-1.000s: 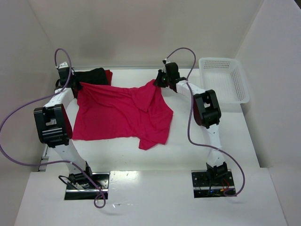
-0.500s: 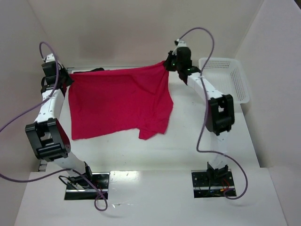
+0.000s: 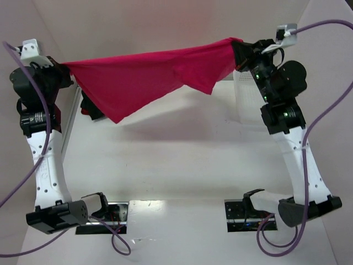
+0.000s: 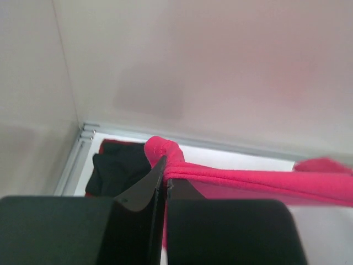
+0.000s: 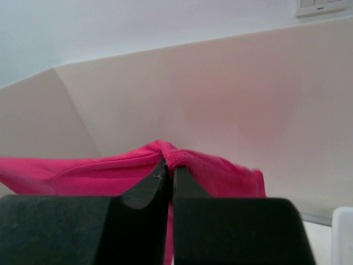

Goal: Fold and stack the t-shirts
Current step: Flatten out the tshirt

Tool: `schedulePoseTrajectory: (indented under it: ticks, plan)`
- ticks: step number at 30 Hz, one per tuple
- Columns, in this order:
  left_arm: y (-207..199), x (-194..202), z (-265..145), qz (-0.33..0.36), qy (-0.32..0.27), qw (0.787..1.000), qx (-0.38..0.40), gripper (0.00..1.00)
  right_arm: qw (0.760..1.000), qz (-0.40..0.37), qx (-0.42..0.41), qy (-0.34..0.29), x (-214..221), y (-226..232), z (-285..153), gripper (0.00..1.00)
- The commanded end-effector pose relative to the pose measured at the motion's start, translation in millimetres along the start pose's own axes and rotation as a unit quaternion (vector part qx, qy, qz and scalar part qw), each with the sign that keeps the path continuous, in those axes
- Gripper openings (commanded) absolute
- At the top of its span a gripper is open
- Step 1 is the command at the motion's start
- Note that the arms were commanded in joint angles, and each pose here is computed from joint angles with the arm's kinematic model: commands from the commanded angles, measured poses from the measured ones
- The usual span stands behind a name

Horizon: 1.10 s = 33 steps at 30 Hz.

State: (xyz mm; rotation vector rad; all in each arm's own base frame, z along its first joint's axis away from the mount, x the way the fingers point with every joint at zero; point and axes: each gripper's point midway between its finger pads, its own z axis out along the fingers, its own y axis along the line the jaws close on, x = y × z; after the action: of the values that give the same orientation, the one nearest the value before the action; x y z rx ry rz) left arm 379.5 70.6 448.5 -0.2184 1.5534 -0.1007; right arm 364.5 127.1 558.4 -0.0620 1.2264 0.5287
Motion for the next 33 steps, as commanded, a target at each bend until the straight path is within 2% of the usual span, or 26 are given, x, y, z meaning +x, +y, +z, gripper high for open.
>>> schedulePoseTrajectory:
  ticks: [1,3,6,10,12,18,20,23,26,28,33]
  plan:
    - [-1,-54,-32,0.001,-0.065,0.997,-0.033,0.0,0.999,-0.023,0.04,-0.017,-16,-13,-32,0.0]
    - [-10,-76,-44,-0.003,-0.089,0.996,-0.027,0.0,0.999,-0.022,0.05,-0.003,-6,-17,-42,0.0]
    - [-13,-91,-57,-0.016,-0.108,0.993,-0.034,0.0,0.997,-0.008,0.071,-0.031,-27,-17,-67,0.0]
    - [-17,-112,-73,-0.007,-0.138,0.99,-0.039,0.0,0.996,-0.019,0.086,-0.03,-37,-19,-80,0.0]
    - [-10,-101,-55,0.006,-0.118,0.992,-0.046,0.0,0.993,-0.024,0.112,-0.038,-41,-28,-79,0.0]
    - [-7,-91,-51,0.038,-0.107,0.992,-0.06,0.0,0.986,-0.043,0.157,-0.036,-37,-48,-72,0.0]
    - [-5,-76,-35,0.044,-0.086,0.993,-0.065,0.0,0.983,-0.045,0.173,-0.031,-29,-58,-66,0.0]
    - [-13,-66,-33,0.049,-0.075,0.995,-0.049,0.0,0.978,-0.054,0.201,-0.01,-7,-77,-50,0.0]
    - [-9,-59,-38,0.074,-0.063,0.993,-0.063,0.0,0.974,-0.061,0.216,-0.014,-10,-91,-50,0.0]
    - [-4,-66,-49,0.084,-0.068,0.99,-0.088,0.0,0.969,-0.073,0.234,-0.024,-18,-104,-53,0.0]
    - [-16,-81,-52,0.064,-0.101,0.991,-0.064,0.0,0.971,-0.077,0.219,-0.053,-42,-95,-50,0.0]
